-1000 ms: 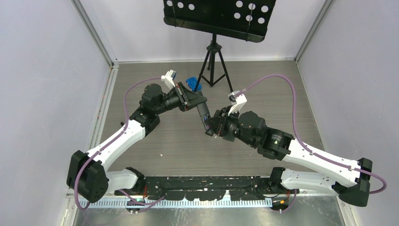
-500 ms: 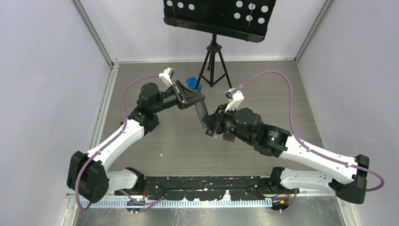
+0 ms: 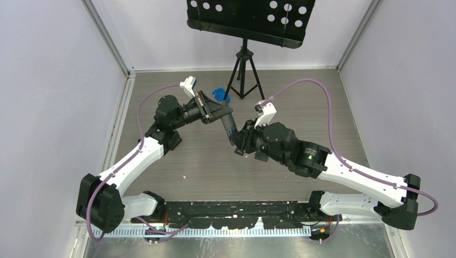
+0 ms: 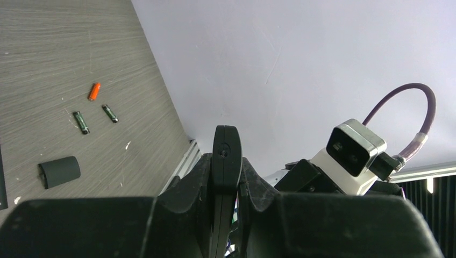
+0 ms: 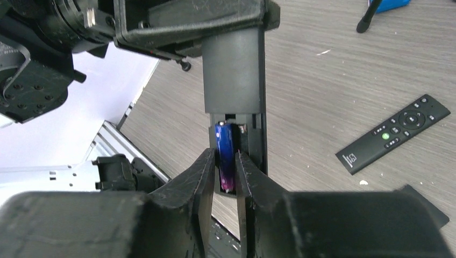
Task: Load the batteries into the remote control
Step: Load the battery into the remote control.
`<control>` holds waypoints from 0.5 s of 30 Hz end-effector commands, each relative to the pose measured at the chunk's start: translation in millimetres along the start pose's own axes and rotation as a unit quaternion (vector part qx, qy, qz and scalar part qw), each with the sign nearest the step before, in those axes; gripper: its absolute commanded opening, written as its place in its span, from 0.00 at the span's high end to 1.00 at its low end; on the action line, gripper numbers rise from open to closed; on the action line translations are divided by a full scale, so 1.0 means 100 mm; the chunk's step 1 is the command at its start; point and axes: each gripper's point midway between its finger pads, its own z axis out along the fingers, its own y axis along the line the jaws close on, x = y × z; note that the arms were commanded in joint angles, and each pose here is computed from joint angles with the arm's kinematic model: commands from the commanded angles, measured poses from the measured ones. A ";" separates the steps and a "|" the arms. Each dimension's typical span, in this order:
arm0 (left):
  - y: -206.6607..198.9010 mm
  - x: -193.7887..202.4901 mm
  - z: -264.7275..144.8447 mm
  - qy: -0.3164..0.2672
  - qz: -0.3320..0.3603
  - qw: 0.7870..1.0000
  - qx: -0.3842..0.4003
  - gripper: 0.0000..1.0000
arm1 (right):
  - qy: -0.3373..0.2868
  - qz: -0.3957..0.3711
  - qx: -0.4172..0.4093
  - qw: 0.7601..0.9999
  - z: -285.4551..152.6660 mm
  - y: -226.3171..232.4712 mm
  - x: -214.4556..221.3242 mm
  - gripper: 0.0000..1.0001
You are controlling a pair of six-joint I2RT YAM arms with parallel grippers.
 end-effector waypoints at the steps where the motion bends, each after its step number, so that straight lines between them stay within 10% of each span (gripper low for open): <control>1: -0.80 -0.05 -0.22 -0.018 0.036 0.992 0.123 1.00 | 0.083 -0.060 0.097 0.990 -0.12 -0.52 0.46 0.71; 15: -0.60 -0.01 -0.18 -0.016 0.030 0.994 0.101 1.00 | 0.005 -0.034 0.078 0.996 -0.22 -0.29 -0.10 0.47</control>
